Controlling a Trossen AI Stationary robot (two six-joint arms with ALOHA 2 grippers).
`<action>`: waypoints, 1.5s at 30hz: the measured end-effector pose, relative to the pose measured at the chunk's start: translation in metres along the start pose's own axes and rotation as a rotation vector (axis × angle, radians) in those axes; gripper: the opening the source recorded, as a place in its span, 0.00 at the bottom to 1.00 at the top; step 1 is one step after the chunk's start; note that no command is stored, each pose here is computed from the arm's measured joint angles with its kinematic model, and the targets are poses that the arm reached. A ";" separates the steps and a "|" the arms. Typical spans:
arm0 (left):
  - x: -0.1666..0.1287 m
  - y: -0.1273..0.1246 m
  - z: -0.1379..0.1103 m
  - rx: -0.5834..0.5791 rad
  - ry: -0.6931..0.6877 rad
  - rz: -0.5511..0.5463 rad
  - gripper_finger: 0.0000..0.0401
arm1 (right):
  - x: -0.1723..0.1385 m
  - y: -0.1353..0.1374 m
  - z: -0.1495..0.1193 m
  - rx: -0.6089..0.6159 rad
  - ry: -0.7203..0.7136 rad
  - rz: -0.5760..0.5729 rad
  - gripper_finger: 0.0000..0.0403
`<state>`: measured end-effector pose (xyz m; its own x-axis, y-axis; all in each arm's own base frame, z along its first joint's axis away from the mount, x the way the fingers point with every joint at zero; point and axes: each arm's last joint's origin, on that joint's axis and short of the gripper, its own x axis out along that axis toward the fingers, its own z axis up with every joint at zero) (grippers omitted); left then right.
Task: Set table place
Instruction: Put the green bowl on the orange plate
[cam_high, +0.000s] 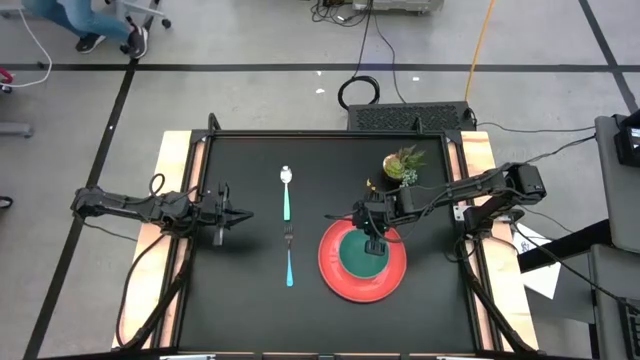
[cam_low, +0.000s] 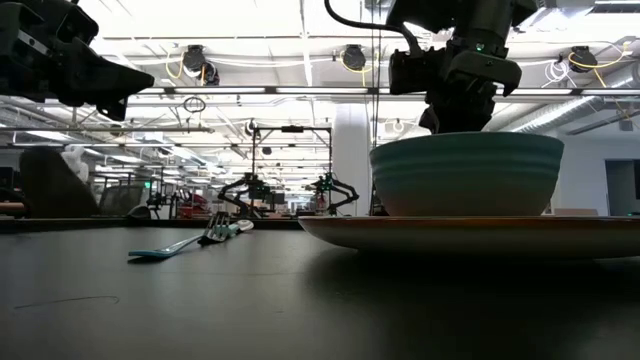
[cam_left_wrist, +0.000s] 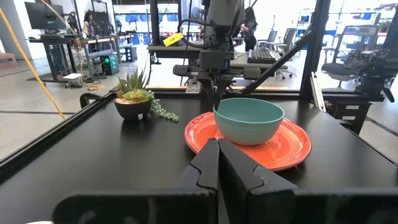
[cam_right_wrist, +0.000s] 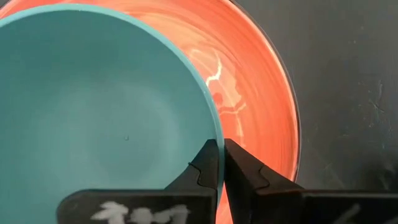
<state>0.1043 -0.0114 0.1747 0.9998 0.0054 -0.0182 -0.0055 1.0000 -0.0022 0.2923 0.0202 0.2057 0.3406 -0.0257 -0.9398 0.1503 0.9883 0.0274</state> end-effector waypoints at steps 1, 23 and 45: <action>0.000 0.000 0.000 0.000 0.000 0.000 0.02 | 0.000 0.000 0.000 0.000 0.000 0.000 0.00; 0.000 0.000 0.000 0.000 0.000 0.000 0.02 | 0.000 0.000 0.000 -0.001 0.000 -0.001 0.07; 0.000 0.000 0.000 0.000 0.000 0.000 0.02 | 0.000 0.003 0.000 -0.031 -0.004 0.005 0.12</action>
<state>0.1043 -0.0114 0.1747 0.9998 0.0057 -0.0179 -0.0058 1.0000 -0.0023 0.2924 0.0234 0.2059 0.3445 -0.0214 -0.9385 0.1195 0.9926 0.0213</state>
